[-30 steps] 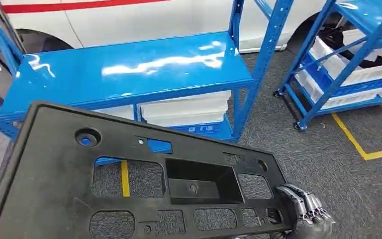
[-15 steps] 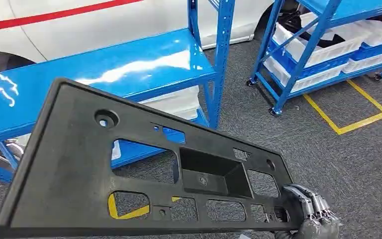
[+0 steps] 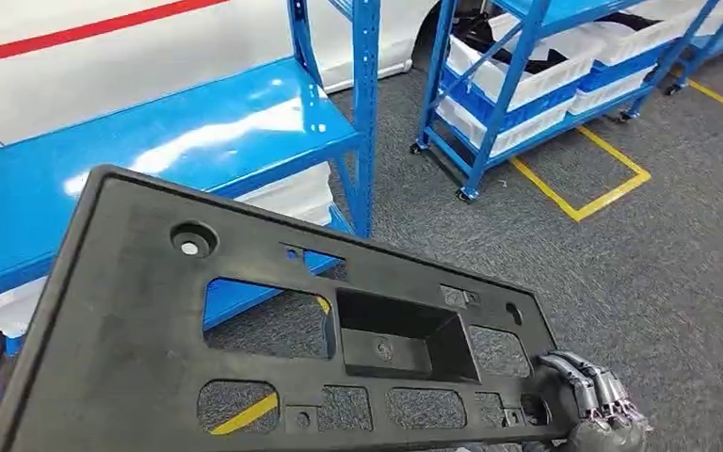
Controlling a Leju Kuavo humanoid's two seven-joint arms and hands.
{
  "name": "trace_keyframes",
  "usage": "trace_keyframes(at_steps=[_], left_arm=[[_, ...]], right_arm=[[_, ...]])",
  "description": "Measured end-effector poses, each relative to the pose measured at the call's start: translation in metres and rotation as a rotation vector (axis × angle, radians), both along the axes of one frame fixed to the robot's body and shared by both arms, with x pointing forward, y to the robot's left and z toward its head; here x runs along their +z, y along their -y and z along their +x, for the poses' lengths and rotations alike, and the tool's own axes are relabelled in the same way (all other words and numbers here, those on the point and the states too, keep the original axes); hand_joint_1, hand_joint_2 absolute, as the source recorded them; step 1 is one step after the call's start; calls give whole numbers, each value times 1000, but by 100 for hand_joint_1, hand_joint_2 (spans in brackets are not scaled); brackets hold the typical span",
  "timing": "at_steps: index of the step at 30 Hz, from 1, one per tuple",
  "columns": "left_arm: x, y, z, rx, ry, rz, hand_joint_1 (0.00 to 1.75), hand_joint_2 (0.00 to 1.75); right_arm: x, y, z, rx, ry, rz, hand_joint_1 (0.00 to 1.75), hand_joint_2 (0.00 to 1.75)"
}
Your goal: Take the parts from the cabinet and place them on the table.
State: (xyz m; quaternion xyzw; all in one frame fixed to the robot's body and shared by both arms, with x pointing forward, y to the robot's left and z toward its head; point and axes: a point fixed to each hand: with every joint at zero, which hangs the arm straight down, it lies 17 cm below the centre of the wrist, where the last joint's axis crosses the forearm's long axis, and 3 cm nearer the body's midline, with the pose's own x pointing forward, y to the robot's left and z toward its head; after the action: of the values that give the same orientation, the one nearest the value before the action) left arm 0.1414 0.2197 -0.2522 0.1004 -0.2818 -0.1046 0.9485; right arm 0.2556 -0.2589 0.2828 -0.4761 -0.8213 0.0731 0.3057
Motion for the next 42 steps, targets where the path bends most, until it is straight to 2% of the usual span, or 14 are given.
trace_keyframes(at_steps=[11,17,42], left_arm=[[1,1,5,-4,3,2,0,175],[-2,1,-4,-7,-18,3,0,175],[3,8,10,-25,22,-27,0,175]], right_arm=[[4,9,-5,-18,11,21,175,175],[6,15,-9,-29,18,28,175,175],[19,22,-11,-53,59,20,175,175]])
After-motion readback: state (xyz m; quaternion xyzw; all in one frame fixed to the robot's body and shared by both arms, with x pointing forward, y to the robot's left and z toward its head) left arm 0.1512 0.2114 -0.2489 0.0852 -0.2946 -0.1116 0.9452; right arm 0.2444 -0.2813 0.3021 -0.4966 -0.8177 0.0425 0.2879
